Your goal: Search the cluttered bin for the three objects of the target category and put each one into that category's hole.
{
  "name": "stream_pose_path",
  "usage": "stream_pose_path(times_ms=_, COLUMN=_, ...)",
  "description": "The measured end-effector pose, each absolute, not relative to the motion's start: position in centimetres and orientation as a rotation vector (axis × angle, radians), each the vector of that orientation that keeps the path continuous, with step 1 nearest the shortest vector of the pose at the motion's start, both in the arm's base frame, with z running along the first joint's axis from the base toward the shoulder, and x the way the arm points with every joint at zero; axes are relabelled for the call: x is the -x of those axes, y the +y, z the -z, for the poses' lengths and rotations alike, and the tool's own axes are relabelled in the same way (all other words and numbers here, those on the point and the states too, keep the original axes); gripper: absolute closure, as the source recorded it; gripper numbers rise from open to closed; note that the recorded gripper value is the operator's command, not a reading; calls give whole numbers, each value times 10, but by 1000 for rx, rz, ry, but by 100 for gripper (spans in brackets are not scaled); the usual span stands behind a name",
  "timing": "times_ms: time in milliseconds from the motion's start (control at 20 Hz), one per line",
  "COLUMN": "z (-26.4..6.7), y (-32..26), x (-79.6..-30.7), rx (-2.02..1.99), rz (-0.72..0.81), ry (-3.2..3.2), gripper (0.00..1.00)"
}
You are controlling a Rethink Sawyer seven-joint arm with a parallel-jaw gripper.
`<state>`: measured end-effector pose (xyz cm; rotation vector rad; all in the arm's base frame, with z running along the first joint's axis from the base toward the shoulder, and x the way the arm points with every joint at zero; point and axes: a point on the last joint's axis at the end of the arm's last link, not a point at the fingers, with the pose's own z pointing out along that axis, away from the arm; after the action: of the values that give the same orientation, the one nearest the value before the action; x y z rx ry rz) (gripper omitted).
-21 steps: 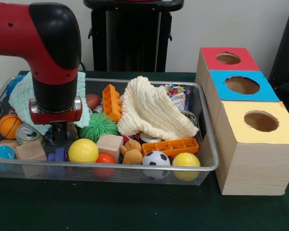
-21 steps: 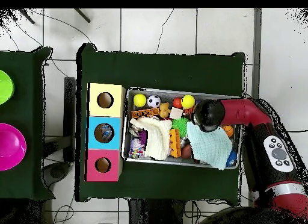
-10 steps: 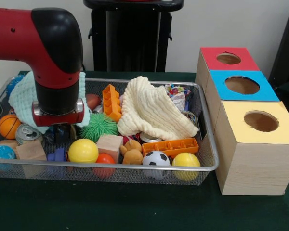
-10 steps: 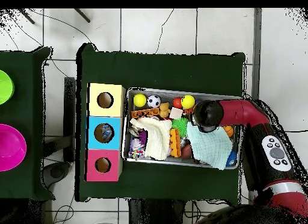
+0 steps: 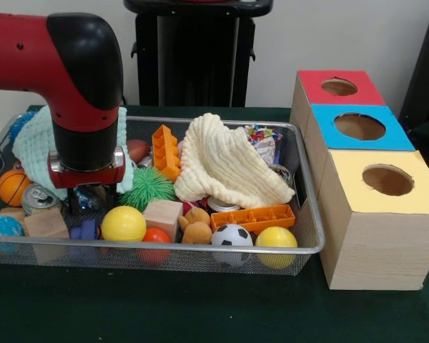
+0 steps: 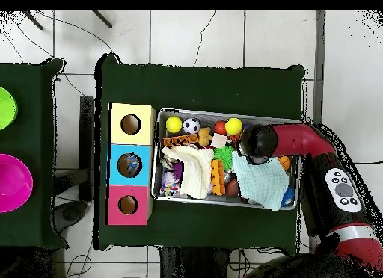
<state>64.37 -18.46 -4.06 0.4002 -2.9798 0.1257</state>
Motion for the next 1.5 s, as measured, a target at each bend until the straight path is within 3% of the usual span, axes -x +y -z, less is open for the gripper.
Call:
stream_pose_path(times_ms=650, z=37, y=-192, x=-639, rx=-411, rz=-100, ry=-2944, gripper=0)
stream_pose_path(times_ms=1500, z=43, y=-209, x=-642, rx=-935, rz=70, ry=-2769, gripper=0)
